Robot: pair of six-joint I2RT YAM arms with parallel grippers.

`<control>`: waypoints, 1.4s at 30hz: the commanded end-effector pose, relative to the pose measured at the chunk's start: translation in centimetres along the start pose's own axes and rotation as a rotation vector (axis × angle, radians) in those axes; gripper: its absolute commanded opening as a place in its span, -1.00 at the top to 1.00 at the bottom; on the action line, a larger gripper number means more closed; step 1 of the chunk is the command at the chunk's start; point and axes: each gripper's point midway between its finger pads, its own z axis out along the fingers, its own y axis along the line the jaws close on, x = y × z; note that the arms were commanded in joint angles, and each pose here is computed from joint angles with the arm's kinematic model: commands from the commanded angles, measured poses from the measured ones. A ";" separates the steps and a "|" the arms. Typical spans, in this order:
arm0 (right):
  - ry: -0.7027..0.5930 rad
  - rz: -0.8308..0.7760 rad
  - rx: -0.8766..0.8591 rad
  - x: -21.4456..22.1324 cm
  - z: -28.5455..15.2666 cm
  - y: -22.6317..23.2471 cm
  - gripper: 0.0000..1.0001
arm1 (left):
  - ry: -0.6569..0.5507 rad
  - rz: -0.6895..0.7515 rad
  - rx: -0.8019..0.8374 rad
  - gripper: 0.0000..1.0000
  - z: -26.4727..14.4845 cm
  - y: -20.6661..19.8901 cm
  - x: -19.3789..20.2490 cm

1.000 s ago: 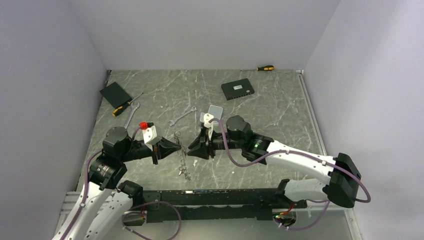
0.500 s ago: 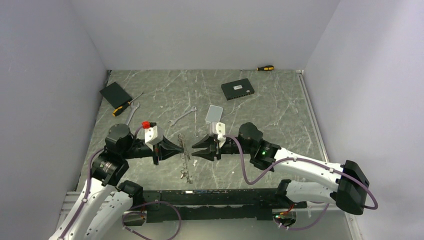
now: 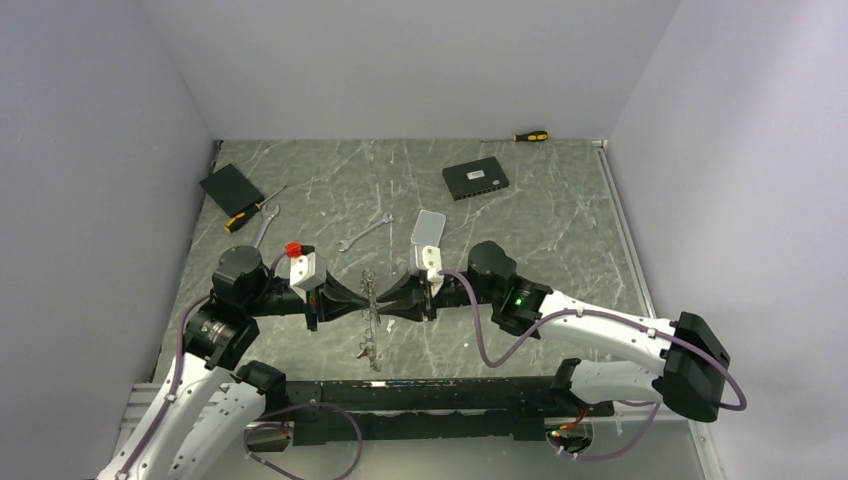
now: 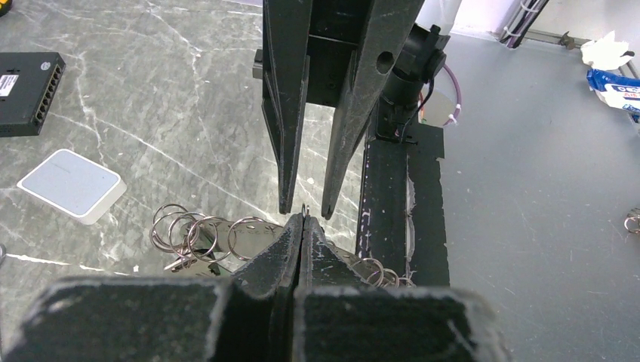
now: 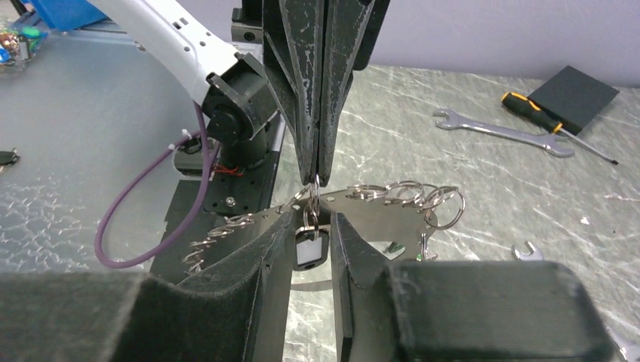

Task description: Put the keys on the keyring

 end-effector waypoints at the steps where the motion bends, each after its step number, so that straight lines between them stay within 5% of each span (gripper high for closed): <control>1: -0.077 -0.072 -0.048 -3.5 0.8 0.4 0.47 | -0.049 0.078 0.031 1.00 0.0 -0.5 -2.1; 18: -0.068 -0.044 -0.075 -3.5 1.4 1.3 0.69 | -0.046 0.077 0.015 1.00 -0.1 -0.3 -2.0; 42: -0.025 -0.016 -0.056 -3.6 1.4 1.1 0.53 | -0.043 0.074 0.013 1.00 0.0 -0.2 -2.0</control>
